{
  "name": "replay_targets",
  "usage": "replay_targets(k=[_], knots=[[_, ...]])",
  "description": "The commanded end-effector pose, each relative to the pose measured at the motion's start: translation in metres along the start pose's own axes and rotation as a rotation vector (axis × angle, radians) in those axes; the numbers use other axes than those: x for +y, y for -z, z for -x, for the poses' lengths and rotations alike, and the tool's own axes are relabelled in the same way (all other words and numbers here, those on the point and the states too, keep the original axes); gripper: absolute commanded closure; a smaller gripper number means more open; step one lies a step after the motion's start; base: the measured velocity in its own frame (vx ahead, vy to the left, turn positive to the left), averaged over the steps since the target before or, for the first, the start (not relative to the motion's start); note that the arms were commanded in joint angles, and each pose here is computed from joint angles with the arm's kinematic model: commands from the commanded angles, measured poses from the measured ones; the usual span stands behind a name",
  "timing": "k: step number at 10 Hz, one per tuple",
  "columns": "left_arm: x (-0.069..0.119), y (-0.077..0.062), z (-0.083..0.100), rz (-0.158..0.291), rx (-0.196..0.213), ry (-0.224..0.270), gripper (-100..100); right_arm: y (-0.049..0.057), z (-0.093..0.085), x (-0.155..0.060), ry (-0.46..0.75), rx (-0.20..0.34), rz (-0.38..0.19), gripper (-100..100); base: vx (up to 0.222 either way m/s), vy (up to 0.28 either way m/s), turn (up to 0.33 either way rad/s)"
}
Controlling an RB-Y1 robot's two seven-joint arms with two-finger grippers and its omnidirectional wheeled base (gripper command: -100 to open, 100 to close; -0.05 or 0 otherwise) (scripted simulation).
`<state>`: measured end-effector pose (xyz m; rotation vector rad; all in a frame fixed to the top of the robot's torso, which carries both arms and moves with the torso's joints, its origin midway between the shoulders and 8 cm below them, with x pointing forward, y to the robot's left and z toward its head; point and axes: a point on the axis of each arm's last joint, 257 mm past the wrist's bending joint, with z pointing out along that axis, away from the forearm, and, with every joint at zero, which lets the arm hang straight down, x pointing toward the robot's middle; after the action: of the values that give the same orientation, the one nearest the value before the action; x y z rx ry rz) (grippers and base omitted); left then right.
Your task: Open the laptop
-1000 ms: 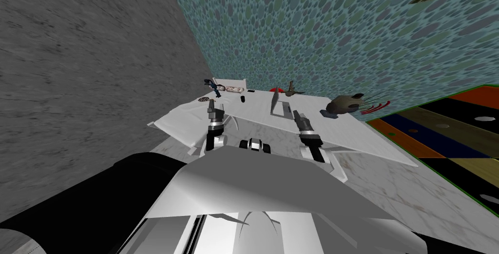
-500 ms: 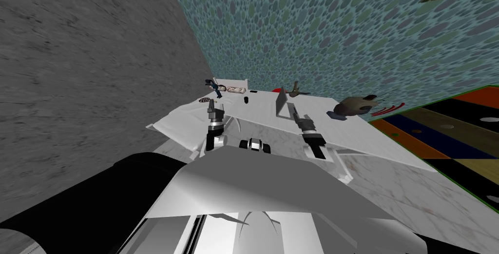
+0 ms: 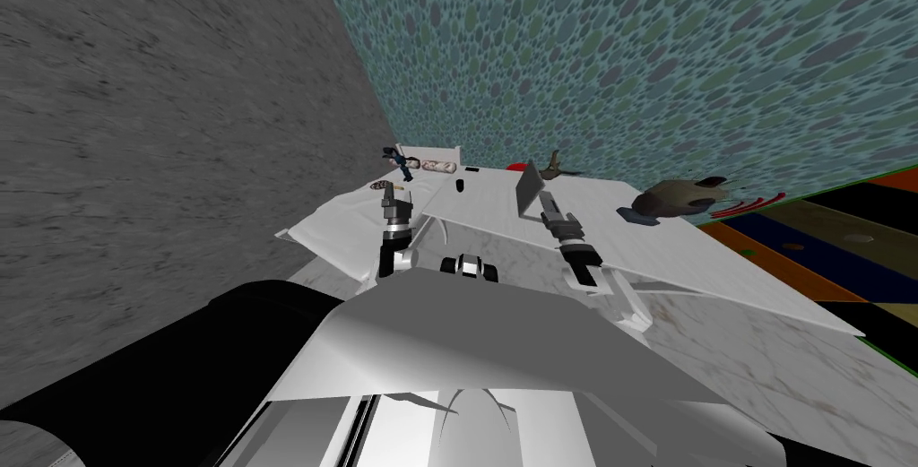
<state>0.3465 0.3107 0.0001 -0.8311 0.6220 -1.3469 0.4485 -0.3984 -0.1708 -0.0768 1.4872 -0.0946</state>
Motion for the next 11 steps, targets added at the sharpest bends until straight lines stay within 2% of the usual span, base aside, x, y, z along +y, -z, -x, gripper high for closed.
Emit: replay_targets(k=[1, 6, 11], knots=[[0.000, 0.000, 0.000, 0.000, 0.000, 0.000, 0, -0.004, -0.017, -0.027, 0.168, 0.061, -0.046, -100, 0.050, 0.159, 0.047], [0.000, 0.000, 0.000, 0.000, 0.000, 0.000, 0, -0.008, -0.045, -0.075, 0.430, 0.166, -0.113, -100, 0.062, 0.142, 0.043], [0.000, 0.000, 0.000, 0.000, 0.000, 0.000, 0, -0.009, -0.061, -0.117, 0.642, 0.253, -0.163, -100, 0.046, 0.115, 0.033]])
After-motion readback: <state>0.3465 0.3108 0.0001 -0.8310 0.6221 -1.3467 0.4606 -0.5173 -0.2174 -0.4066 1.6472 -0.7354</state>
